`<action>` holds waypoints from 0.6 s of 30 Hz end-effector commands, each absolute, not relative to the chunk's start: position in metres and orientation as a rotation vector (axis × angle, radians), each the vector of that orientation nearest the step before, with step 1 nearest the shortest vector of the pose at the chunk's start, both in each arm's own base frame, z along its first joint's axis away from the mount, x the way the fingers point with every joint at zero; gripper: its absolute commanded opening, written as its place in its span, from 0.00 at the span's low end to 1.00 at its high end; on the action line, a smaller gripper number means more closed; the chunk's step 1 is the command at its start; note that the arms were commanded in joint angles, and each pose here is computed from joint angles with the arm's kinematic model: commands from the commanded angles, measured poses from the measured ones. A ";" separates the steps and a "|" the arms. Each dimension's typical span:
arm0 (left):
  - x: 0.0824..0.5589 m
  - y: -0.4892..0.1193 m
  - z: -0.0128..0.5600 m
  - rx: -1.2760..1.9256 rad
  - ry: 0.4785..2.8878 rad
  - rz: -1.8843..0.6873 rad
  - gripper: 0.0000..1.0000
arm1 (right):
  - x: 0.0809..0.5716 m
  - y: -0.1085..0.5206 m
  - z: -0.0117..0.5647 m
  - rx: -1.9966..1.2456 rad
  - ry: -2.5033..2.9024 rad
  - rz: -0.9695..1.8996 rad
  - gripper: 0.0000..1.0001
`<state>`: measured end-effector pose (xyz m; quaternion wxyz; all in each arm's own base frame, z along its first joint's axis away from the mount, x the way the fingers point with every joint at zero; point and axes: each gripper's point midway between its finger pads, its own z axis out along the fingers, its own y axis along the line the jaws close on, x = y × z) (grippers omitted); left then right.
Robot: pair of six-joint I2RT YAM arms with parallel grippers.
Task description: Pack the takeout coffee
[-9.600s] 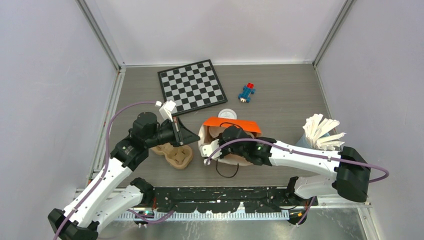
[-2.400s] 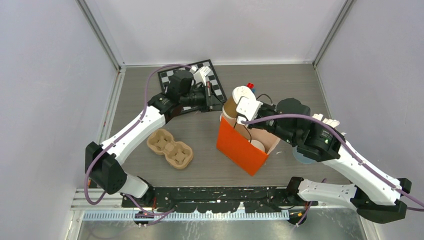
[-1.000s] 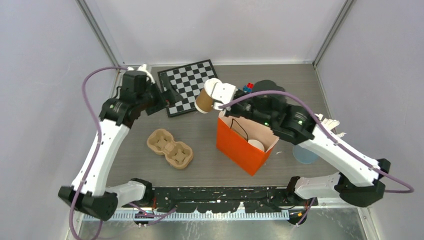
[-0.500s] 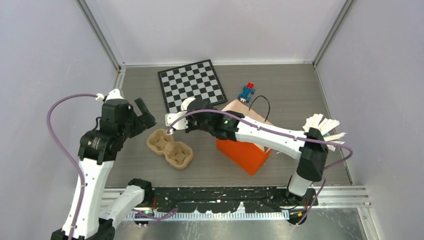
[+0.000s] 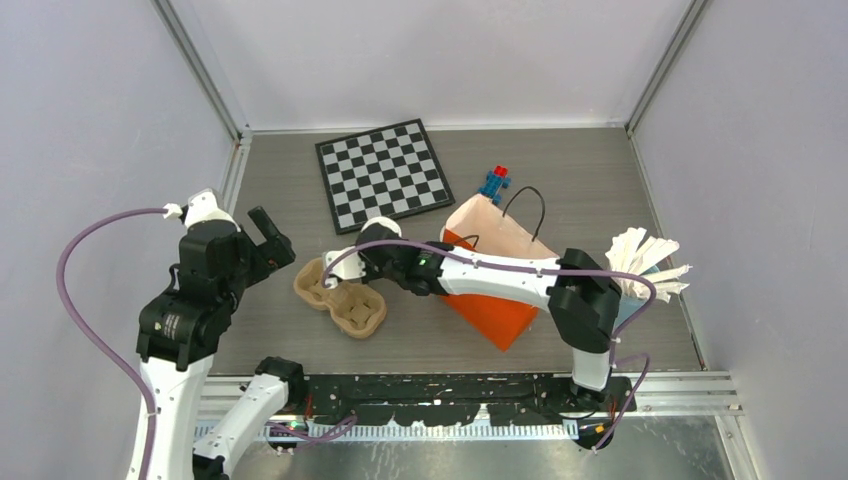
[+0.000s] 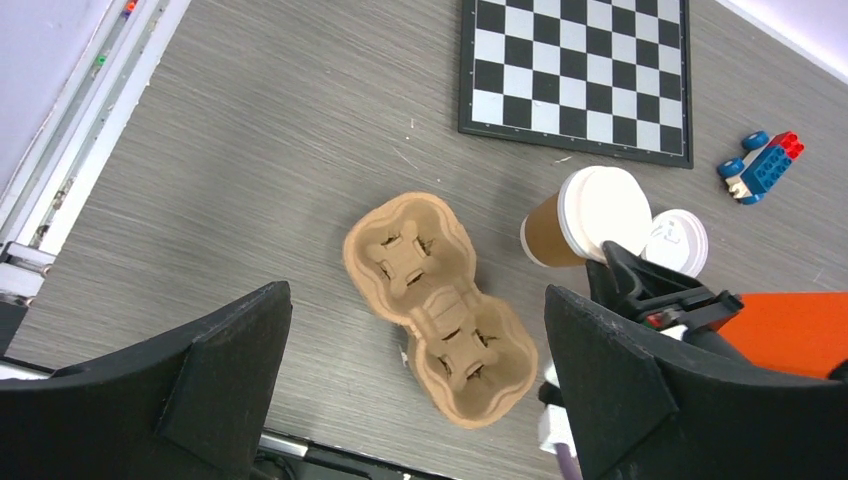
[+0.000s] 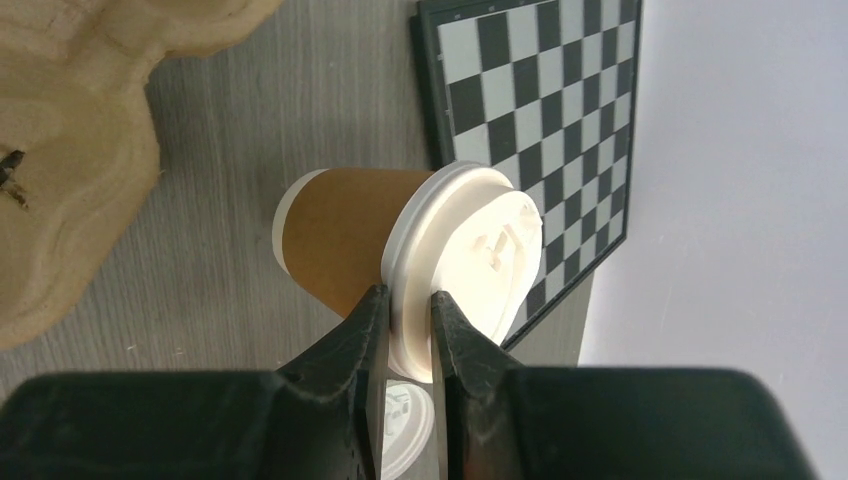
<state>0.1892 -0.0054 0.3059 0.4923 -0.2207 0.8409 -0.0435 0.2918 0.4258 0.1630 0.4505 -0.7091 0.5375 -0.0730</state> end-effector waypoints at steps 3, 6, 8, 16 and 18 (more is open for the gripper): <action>0.197 -0.004 0.310 -0.505 2.032 -0.084 1.00 | 0.296 0.434 0.155 -1.669 1.346 -0.170 0.15; 0.197 -0.003 0.310 -0.499 2.026 -0.075 1.00 | 0.296 0.433 0.145 -1.659 1.362 -0.172 0.20; 0.198 -0.004 0.311 -0.491 2.026 -0.078 1.00 | 0.296 0.433 0.145 -1.634 1.381 -0.160 0.26; 0.203 -0.016 0.307 -0.467 2.099 -0.117 1.00 | 0.276 0.434 0.188 -1.581 1.377 -0.081 0.54; 0.203 -0.018 0.307 -0.459 2.107 -0.128 1.00 | 0.269 0.433 0.202 -1.556 1.390 -0.038 0.59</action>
